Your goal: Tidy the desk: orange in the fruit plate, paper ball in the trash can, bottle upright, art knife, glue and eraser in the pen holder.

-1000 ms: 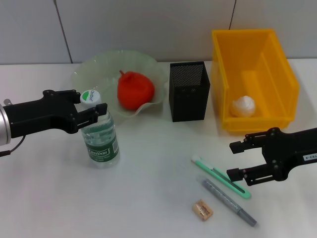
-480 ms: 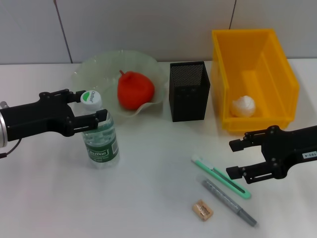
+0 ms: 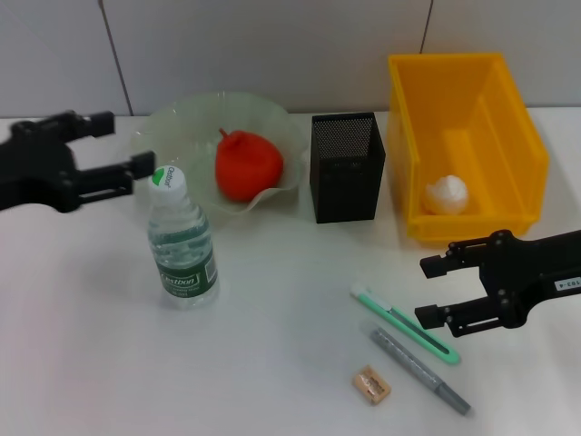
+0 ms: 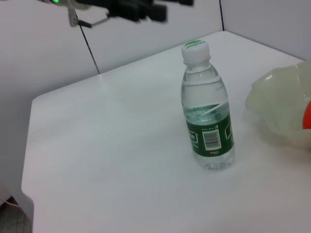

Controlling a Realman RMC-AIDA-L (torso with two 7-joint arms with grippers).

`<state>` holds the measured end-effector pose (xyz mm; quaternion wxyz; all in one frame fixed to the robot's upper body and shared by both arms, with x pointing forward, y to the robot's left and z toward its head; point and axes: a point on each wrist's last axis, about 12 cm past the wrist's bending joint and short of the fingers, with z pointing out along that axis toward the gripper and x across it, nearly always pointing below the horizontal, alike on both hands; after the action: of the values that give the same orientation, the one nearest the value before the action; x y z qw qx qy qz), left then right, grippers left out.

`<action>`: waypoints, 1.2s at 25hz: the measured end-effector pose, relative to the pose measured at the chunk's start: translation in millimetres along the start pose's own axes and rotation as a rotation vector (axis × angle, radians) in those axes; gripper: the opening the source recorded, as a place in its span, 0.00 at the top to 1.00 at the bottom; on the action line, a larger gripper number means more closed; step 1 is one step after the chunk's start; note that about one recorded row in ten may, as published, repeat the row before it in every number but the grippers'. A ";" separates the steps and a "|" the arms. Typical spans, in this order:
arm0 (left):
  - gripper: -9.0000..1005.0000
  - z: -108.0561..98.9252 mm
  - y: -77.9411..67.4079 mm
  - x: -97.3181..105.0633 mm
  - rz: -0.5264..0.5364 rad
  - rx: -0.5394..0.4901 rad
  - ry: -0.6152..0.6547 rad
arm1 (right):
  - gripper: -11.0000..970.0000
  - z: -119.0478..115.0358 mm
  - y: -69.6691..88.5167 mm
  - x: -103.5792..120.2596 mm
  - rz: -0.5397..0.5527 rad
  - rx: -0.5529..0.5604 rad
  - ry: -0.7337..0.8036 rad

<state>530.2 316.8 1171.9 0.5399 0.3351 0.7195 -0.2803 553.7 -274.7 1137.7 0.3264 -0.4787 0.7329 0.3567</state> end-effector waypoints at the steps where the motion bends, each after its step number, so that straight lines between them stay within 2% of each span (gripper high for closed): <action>1: 0.19 -10.0 0.4 -3.0 -0.008 0.011 -0.024 | 0.22 -0.2 0.0 -0.6 -0.001 0.000 0.000; 5: 0.19 -45.3 -1.0 -2.0 -0.037 0.071 -0.088 | 0.22 0.3 -0.9 -6.3 -0.001 -0.005 0.001; 10: 0.19 -76.8 -12.6 22.6 -0.050 0.209 -0.097 | 0.22 2.0 -1.5 -27.4 -0.017 -0.024 0.029; 12: 0.19 -83.6 -16.2 36.3 -0.060 0.221 -0.083 | 0.22 5.5 -0.3 -42.4 -0.039 -0.031 0.073; 17: 0.19 -87.9 -27.8 67.3 -0.060 0.229 -0.031 | 0.22 27.7 9.7 -87.4 -0.146 -0.059 0.256; 24: 0.19 -78.6 -42.7 91.3 -0.046 0.252 0.012 | 0.22 72.7 34.2 -149.0 -0.355 -0.015 0.566; 27: 0.19 -74.6 -46.3 98.6 -0.063 0.261 0.011 | 0.22 89.7 40.8 -164.9 -0.401 0.018 0.657; 30: 0.19 -72.8 -48.8 104.3 -0.080 0.259 0.003 | 0.22 105.0 40.7 -172.9 -0.397 0.066 0.738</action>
<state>428.9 361.1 1092.2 0.4793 0.3735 0.6910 -0.3915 586.9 -94.3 1232.1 0.1198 -0.6956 0.7051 0.0678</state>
